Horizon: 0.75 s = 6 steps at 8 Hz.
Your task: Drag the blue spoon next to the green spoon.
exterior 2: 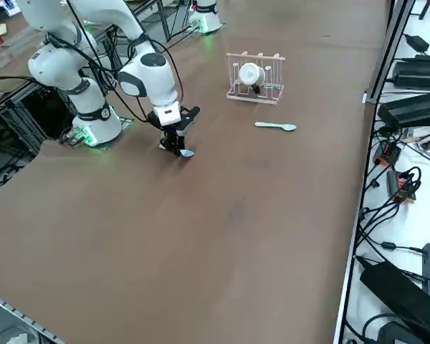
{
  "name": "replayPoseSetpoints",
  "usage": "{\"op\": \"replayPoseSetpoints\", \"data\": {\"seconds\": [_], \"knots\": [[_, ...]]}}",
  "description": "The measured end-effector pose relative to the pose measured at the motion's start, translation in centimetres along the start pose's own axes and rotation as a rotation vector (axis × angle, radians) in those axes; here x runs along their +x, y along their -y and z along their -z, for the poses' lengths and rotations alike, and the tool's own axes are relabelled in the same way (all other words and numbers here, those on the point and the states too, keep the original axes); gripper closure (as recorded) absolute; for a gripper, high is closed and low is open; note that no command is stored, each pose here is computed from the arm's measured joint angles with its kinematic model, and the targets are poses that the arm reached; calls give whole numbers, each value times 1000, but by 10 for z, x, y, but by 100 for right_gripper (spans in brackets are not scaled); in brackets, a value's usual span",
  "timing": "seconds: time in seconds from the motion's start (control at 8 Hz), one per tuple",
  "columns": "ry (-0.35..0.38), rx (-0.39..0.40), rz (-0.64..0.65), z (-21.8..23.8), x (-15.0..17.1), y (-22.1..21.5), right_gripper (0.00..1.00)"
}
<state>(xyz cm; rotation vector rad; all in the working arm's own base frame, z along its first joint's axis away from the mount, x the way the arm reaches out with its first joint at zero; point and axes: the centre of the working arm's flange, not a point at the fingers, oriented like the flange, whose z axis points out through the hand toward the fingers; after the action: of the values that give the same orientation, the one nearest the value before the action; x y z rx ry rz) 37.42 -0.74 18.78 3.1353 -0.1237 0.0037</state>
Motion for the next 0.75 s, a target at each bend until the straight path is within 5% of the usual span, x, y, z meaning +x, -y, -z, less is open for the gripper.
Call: {"op": "replayPoseSetpoints", "data": {"seconds": [0.75], "knots": [[-72,5,48,16,29,19,85]]}}
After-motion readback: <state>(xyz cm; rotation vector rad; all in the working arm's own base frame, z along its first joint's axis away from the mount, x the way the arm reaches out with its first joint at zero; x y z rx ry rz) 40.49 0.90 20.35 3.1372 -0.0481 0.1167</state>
